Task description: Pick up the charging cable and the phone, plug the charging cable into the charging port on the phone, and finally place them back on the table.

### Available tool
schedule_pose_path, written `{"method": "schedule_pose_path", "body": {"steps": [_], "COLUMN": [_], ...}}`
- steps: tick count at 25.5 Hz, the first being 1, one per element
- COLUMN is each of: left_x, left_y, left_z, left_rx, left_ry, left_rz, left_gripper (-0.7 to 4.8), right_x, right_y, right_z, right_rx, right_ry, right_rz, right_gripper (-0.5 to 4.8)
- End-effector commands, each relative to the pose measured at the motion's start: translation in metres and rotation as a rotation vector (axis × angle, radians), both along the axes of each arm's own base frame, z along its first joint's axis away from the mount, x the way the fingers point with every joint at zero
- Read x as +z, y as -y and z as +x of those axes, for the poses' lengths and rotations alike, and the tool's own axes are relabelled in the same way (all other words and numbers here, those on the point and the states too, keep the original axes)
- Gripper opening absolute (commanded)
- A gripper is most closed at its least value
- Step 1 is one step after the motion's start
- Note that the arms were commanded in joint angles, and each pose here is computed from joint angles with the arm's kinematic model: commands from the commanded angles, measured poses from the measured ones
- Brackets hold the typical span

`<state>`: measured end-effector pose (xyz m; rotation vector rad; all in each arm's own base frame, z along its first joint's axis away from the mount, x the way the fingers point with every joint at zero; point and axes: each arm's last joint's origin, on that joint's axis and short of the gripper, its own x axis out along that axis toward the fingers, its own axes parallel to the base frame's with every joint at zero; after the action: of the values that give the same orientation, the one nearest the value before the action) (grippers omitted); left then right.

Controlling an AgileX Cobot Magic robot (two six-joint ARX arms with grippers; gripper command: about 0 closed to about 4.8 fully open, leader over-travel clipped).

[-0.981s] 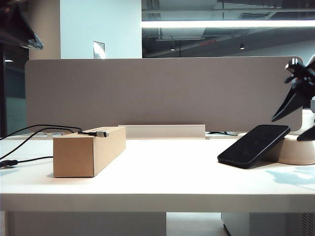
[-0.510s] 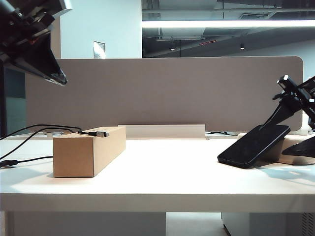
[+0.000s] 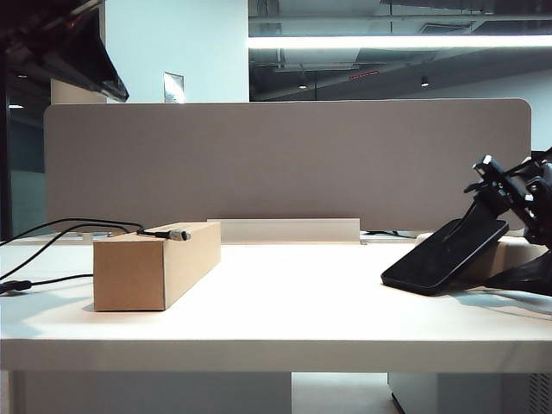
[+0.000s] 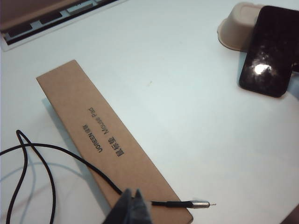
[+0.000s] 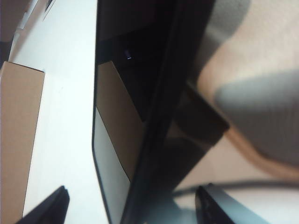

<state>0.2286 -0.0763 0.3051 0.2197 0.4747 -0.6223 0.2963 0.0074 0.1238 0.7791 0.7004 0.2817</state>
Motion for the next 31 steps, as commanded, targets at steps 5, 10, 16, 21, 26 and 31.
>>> {"method": "schedule_pose_path", "body": {"steps": [5,10,16,21,26,31], "left_x": [0.004,0.004,0.004,0.004,0.004,0.004], "left_y": [0.001,0.001,0.001,0.001,0.001,0.001], "left_z": [0.000,0.000,0.000,0.000,0.000,0.000], "left_rx": [-0.006,-0.006,-0.007,-0.007,-0.007,-0.007], "left_ry": [0.009,0.010,0.012,0.012,0.011,0.012], "left_rz": [-0.004,-0.005,-0.005,-0.005,-0.005,-0.005], "left_gripper": [-0.04,-0.04,-0.05,-0.05,-0.05,-0.05], "right_x": [0.001,-0.009,-0.019,-0.023,-0.023,-0.022], "right_y": [-0.017,-0.029,-0.029,-0.028,-0.028,-0.029], "right_z": [0.026,0.034,0.034,0.035,0.035,0.034], "right_rx": [0.050,0.040,0.034,0.015,0.015,0.052], "right_ry": [0.038,0.018,-0.015,-0.025,-0.025,-0.024], "right_rz": [-0.003,-0.034,-0.041,-0.055,-0.054,-0.029], "right_gripper": [3.79,3.78,2.61,1.74,0.17,-0.02]}}
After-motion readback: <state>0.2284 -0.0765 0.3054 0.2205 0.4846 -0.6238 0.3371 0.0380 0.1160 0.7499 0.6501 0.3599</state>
